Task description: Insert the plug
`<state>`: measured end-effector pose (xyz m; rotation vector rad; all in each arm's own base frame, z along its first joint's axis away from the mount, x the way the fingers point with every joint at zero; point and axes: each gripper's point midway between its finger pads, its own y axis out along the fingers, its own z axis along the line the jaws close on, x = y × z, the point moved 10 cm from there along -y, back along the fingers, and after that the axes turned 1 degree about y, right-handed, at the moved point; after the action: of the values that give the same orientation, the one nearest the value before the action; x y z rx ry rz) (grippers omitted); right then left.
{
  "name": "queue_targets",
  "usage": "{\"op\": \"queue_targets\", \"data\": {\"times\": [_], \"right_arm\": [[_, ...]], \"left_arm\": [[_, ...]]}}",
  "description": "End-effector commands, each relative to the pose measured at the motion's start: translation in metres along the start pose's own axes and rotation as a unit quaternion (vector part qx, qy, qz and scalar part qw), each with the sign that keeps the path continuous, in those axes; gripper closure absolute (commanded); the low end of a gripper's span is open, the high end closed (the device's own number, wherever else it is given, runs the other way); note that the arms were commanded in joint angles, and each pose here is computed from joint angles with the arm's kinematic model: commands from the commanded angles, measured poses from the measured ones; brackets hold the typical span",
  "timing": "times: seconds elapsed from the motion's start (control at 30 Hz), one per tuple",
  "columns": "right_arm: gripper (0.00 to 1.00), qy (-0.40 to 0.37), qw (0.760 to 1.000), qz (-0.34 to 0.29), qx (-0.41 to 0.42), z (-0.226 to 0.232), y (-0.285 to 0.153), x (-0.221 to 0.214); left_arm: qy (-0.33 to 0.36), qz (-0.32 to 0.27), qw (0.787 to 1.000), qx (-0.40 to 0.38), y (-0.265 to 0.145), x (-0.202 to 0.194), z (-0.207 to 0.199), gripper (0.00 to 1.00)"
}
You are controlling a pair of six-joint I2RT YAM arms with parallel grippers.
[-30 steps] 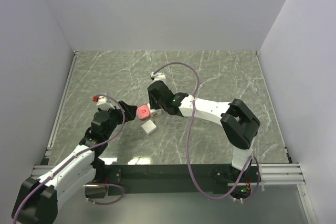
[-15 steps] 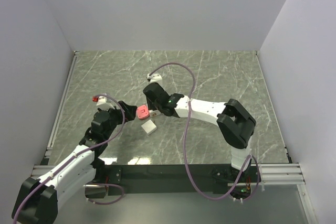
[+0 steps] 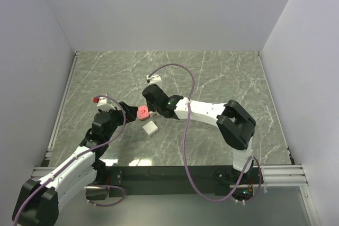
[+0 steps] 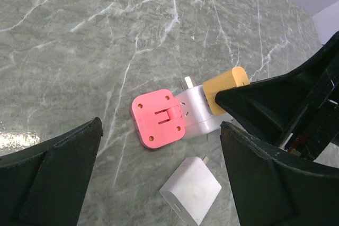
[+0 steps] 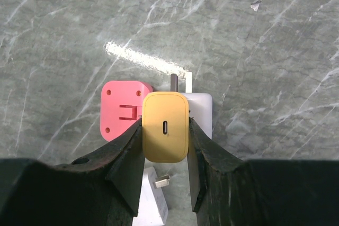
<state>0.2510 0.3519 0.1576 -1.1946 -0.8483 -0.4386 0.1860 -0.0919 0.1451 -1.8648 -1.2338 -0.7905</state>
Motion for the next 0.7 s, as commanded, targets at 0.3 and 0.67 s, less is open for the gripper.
{"op": "queue_targets", "data": {"times": [0.3, 0.67], "right_arm": [[1.00, -0.051, 0.988, 0.140, -0.050, -0.017, 0.026, -0.076], [1.00, -0.096, 0.977, 0.172, -0.084, -0.017, 0.033, -0.084]], "left_arm": [[0.001, -0.007, 1.000, -0.011, -0.001, 0.001, 0.000, 0.00], [0.001, -0.007, 1.000, -0.012, -0.001, 0.001, 0.001, 0.01]]}}
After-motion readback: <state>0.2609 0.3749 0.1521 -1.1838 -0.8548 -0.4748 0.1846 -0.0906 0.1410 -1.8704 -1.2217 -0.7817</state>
